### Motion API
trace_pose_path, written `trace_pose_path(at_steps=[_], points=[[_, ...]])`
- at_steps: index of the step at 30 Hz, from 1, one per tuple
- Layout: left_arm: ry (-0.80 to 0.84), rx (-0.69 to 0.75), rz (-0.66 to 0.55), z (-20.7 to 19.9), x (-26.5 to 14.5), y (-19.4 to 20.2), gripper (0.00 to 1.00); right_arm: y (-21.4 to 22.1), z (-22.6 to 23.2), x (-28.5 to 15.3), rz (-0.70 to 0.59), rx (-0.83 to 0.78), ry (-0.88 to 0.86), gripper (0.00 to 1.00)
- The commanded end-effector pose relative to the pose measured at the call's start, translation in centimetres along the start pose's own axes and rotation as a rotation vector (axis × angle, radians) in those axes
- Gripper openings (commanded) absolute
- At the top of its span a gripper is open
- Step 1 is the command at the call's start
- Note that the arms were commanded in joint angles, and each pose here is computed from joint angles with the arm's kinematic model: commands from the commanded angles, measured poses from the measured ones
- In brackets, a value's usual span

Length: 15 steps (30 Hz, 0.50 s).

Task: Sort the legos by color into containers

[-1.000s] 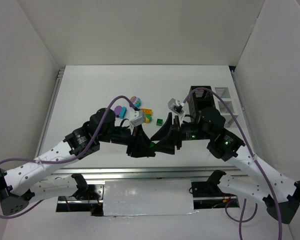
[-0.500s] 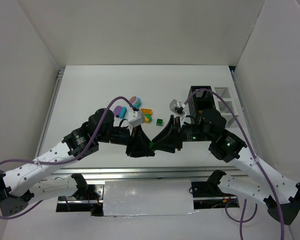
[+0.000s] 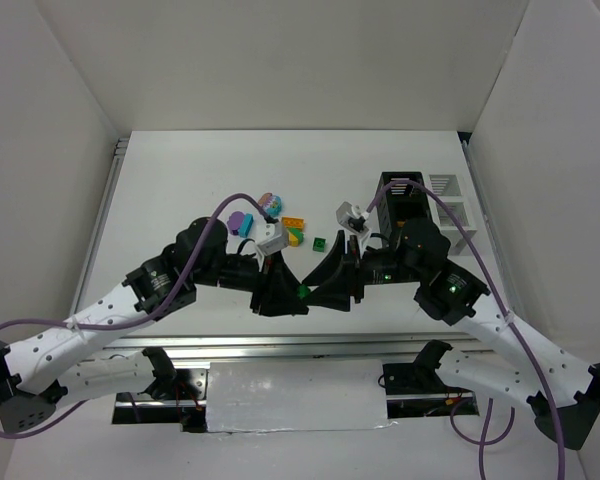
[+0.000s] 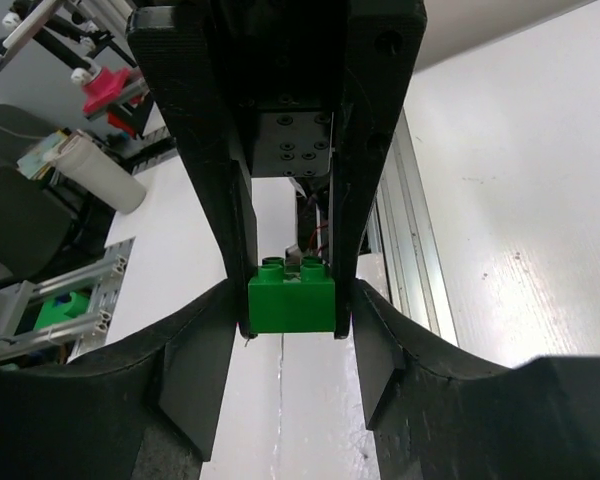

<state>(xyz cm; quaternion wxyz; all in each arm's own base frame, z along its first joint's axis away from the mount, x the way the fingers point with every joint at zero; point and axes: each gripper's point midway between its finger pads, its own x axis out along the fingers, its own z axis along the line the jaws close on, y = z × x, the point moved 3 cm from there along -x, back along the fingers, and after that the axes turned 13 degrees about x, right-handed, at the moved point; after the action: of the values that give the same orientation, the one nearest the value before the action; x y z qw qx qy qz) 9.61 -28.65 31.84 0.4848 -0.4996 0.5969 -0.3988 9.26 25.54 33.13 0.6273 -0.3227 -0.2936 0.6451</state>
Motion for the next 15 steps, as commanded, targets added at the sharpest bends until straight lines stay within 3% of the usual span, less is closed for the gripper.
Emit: trace_pose_path(at_steps=[1, 4, 8, 12, 14, 15], points=[[0.023, 0.157, -0.173, -1.45, -1.15, -5.18, 0.00, 1.18, -0.58, 0.24, 0.048, 0.025, -0.003, 0.57], [0.023, 0.162, -0.178, -1.57, -1.30, -5.23, 0.00, 1.24, -0.95, 0.32, 0.045, 0.029, 0.012, 0.55], [0.031, 0.160, -0.175, -1.58, -1.18, -5.15, 0.00, 1.23, -1.02, 0.45, 0.046, 0.032, 0.010, 0.31], [0.049, 0.162, -0.173, -1.68, -1.06, -5.06, 0.00, 1.21, -1.02, 0.54, 0.047, 0.034, 0.006, 0.24], [0.052, 0.158, -0.168, -1.60, -0.92, -4.94, 0.04, 1.08, -0.72, 0.55, 0.044, 0.029, -0.011, 0.01], [0.050, 0.157, -0.167, -1.55, -0.88, -4.91, 0.09, 1.01, -0.70, 0.61, 0.039, 0.025, -0.017, 0.00]])
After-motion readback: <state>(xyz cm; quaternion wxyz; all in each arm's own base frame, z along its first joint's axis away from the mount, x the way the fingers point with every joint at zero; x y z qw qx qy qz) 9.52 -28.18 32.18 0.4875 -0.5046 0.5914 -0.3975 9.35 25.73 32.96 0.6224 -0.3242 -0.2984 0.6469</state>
